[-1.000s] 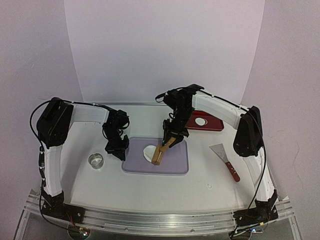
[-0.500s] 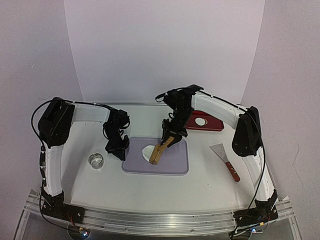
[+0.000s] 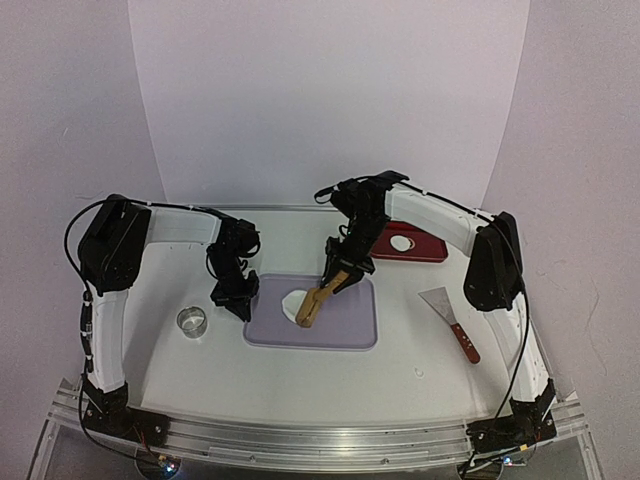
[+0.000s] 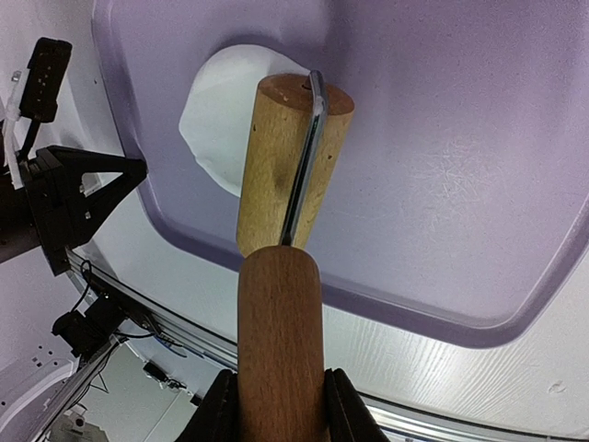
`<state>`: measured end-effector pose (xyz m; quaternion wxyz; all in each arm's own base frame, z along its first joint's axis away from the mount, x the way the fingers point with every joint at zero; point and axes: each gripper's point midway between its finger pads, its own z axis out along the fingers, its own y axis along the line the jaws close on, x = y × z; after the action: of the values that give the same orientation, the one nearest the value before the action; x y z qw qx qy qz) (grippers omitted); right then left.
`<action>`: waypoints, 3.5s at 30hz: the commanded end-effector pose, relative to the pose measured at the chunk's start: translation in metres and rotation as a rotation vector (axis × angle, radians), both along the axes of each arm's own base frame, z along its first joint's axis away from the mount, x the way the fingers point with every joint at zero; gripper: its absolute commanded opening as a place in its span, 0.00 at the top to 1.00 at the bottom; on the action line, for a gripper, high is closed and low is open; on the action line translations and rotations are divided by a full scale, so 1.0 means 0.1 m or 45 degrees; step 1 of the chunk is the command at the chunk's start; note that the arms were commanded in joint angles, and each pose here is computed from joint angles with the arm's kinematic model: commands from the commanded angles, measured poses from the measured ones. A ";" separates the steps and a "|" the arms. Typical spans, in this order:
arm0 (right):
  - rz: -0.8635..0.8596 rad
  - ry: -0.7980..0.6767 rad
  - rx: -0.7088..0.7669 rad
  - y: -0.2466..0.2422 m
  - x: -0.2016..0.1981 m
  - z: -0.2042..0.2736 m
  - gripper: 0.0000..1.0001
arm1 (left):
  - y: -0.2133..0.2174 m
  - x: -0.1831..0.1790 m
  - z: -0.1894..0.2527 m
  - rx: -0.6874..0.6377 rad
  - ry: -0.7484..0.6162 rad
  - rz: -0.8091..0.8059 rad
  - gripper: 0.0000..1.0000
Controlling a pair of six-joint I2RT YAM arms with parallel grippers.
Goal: Roll out the dumpling wrappers from the dough
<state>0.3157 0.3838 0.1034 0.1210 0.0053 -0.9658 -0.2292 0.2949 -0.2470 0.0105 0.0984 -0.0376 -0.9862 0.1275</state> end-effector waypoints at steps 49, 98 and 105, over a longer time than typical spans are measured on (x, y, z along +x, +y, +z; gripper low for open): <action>0.106 -0.218 0.019 0.34 -0.06 0.21 1.00 | -0.01 -0.16 -0.42 0.018 0.069 -0.018 1.00; -0.121 -0.132 -0.003 0.23 0.13 -0.26 1.00 | 0.02 -0.14 -0.30 0.019 0.021 0.006 1.00; -0.077 -0.082 -0.152 -0.12 0.01 -0.56 1.00 | 0.01 -0.15 -0.32 0.022 0.031 0.012 1.00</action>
<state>0.3292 0.4331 0.1047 0.0453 0.0161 -0.9497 -0.3096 0.2935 -0.2499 0.0097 0.0948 -0.0250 -0.9833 0.1535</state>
